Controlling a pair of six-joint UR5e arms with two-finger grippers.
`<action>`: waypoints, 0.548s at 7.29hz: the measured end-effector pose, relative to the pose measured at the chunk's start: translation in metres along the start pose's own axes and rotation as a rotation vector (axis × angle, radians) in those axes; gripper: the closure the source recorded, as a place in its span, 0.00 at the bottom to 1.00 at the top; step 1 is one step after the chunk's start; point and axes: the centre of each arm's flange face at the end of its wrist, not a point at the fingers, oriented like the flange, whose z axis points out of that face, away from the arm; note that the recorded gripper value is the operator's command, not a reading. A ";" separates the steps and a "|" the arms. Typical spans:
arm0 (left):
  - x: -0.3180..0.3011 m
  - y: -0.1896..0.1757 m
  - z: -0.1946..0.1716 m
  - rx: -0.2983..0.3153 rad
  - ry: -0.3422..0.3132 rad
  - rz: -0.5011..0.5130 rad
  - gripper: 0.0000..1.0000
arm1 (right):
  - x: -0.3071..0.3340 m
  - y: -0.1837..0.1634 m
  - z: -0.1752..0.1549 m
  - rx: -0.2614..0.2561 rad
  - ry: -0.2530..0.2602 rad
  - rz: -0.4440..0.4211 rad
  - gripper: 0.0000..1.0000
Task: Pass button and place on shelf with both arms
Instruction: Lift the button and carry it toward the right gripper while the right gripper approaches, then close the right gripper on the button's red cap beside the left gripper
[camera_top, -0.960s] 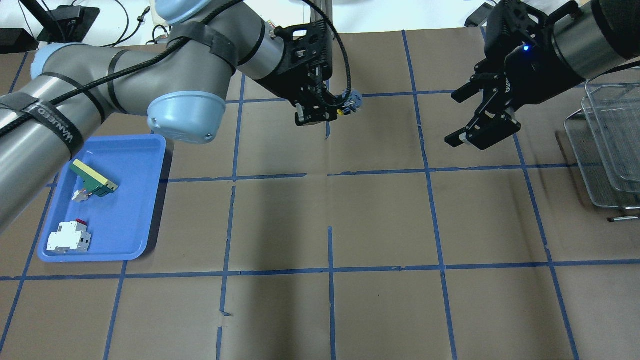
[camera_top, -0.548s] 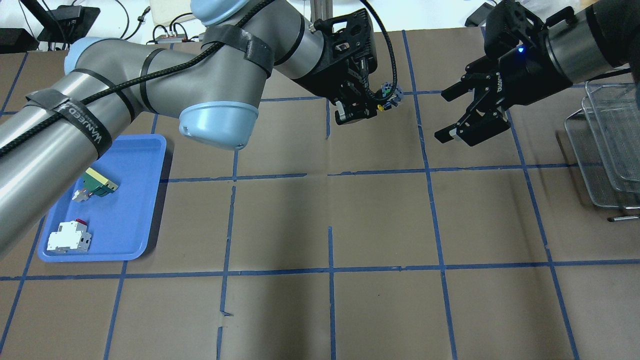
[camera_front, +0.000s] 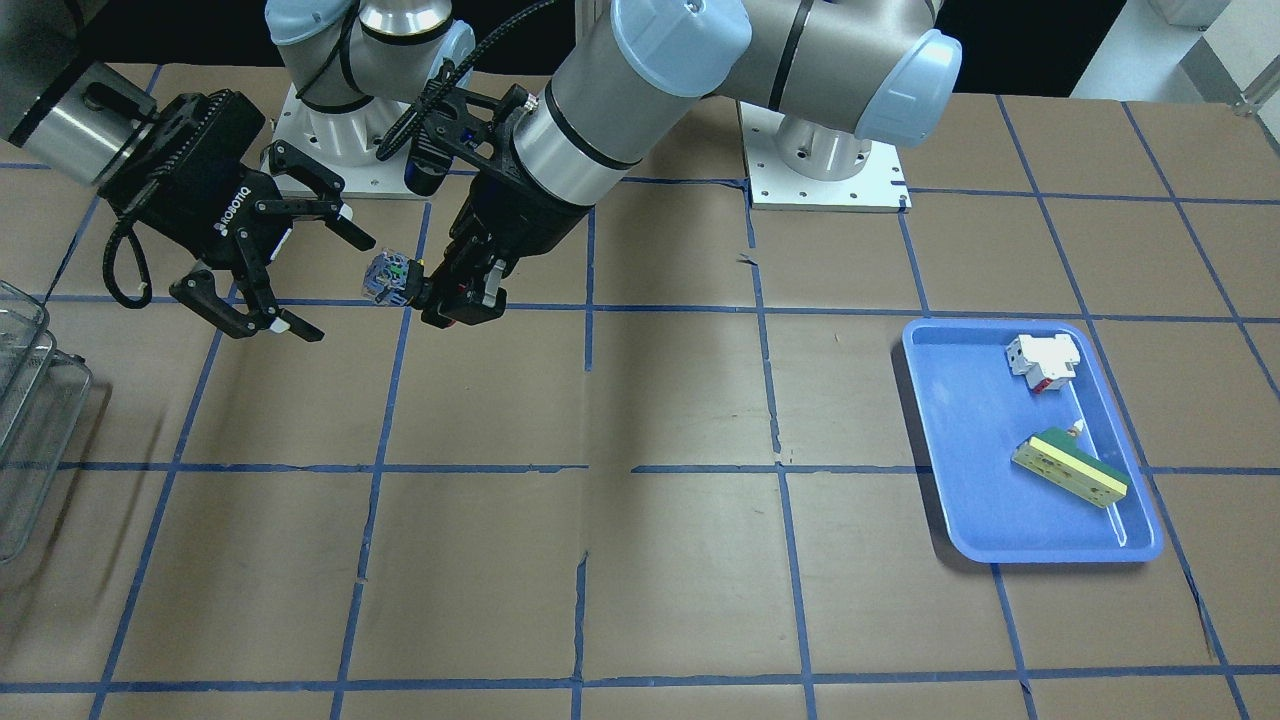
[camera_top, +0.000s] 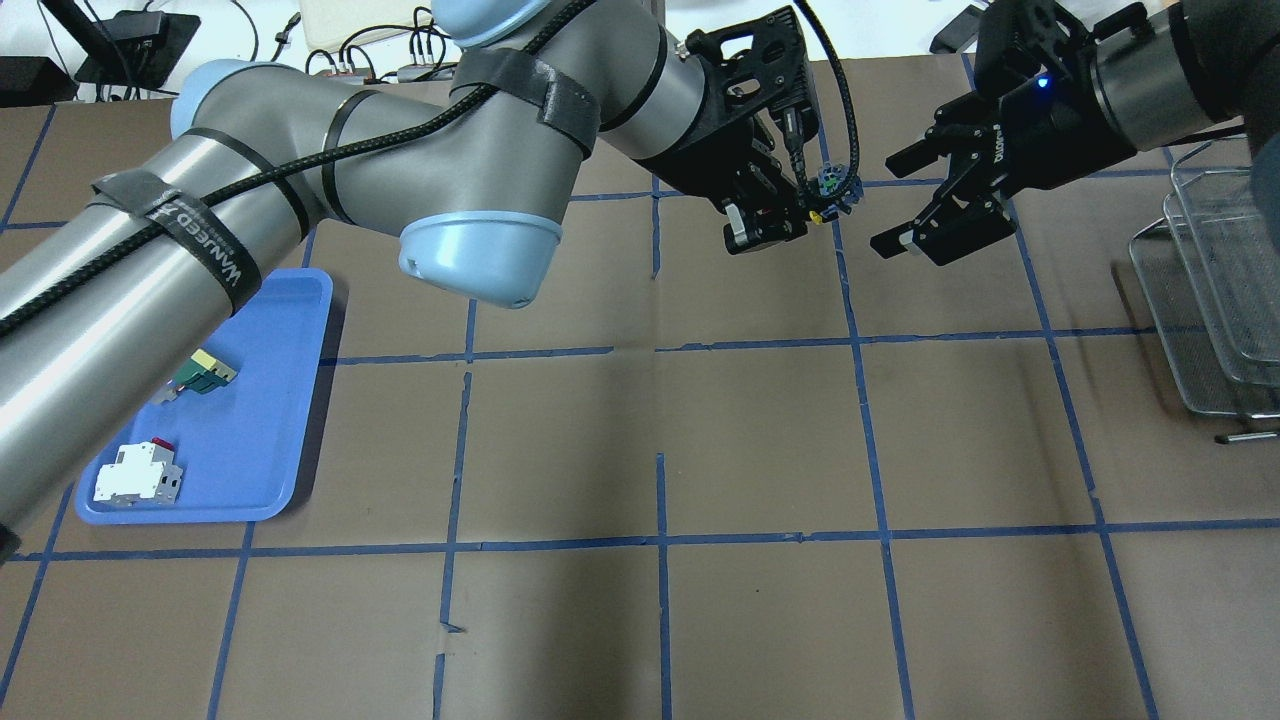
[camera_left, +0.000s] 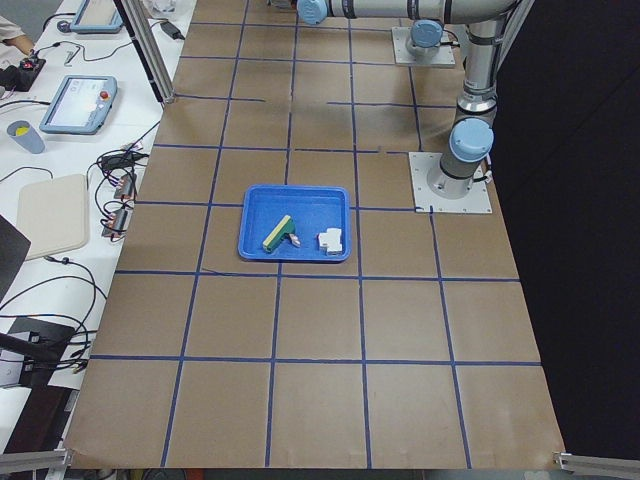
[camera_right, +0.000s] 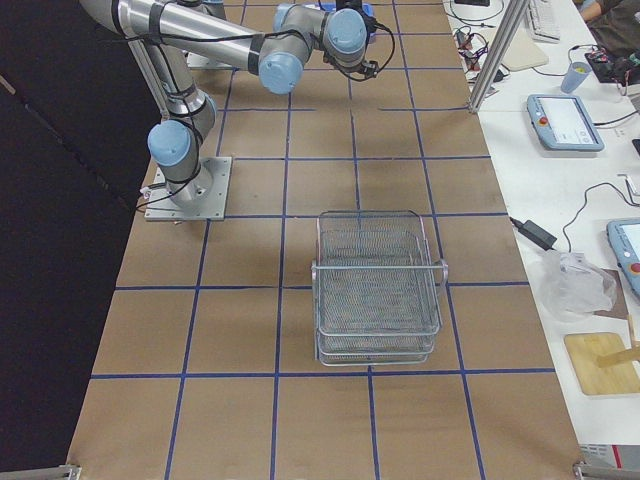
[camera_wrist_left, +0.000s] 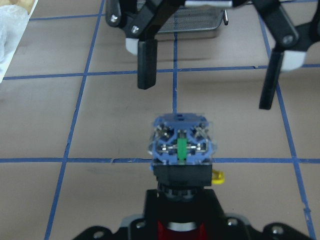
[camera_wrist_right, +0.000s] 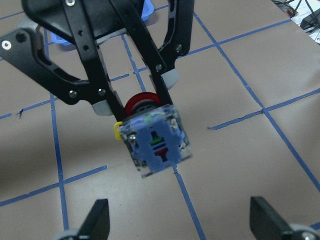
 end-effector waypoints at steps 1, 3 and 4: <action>0.000 -0.001 0.000 0.005 0.002 -0.001 1.00 | 0.001 -0.003 -0.003 0.009 0.017 -0.010 0.00; -0.003 -0.002 0.001 0.010 0.003 -0.013 1.00 | -0.001 -0.007 -0.004 0.031 0.019 -0.002 0.00; -0.004 -0.002 0.000 0.012 0.003 -0.023 1.00 | -0.002 -0.007 -0.004 0.034 0.015 0.001 0.00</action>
